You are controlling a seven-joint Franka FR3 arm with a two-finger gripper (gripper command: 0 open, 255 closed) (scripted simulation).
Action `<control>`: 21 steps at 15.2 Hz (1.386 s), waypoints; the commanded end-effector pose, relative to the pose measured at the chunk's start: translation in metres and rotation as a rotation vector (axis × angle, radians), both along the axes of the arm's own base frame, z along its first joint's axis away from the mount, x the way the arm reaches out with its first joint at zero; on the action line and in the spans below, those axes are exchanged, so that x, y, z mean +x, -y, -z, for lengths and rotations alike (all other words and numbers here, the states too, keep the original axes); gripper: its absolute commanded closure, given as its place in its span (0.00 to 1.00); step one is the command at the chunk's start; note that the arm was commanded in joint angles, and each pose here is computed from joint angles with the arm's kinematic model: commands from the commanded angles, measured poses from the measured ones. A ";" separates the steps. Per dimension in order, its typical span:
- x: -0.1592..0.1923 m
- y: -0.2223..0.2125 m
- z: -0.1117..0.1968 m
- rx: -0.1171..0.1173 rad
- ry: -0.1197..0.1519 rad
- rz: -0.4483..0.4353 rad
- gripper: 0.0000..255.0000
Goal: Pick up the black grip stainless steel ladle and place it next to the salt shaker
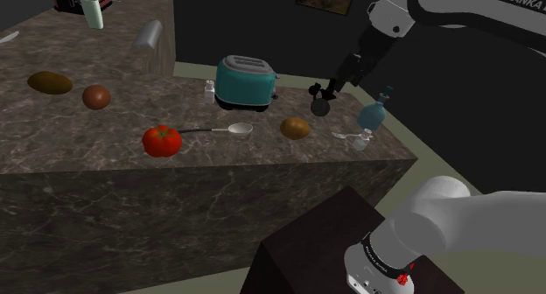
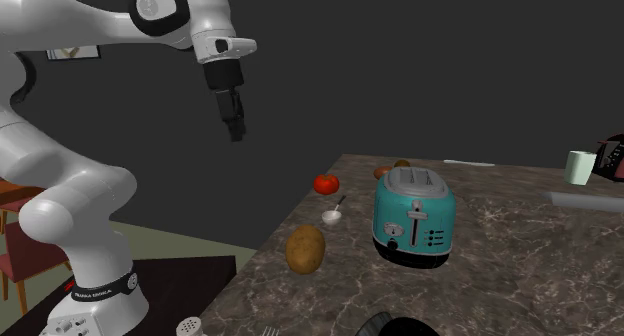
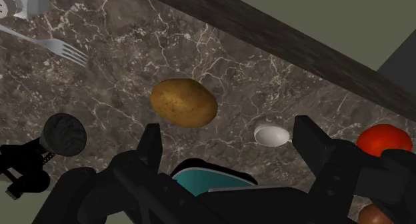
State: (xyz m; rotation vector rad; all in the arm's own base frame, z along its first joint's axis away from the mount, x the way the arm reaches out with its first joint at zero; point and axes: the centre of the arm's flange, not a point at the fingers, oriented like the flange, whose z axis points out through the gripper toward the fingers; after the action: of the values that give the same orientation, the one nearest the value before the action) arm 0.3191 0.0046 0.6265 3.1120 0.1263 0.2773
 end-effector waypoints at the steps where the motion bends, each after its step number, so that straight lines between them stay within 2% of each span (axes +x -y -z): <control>1: 0.000 0.000 0.000 0.000 0.000 0.000 0.00; 11: 0.122 -0.027 0.061 -0.003 -0.073 -0.315 0.00; 21: 0.226 -0.090 0.131 -0.006 -0.146 -0.630 0.00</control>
State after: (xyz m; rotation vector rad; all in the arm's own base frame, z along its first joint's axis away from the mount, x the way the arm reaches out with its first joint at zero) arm 0.5341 0.0886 0.5010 2.9992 1.0539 0.0586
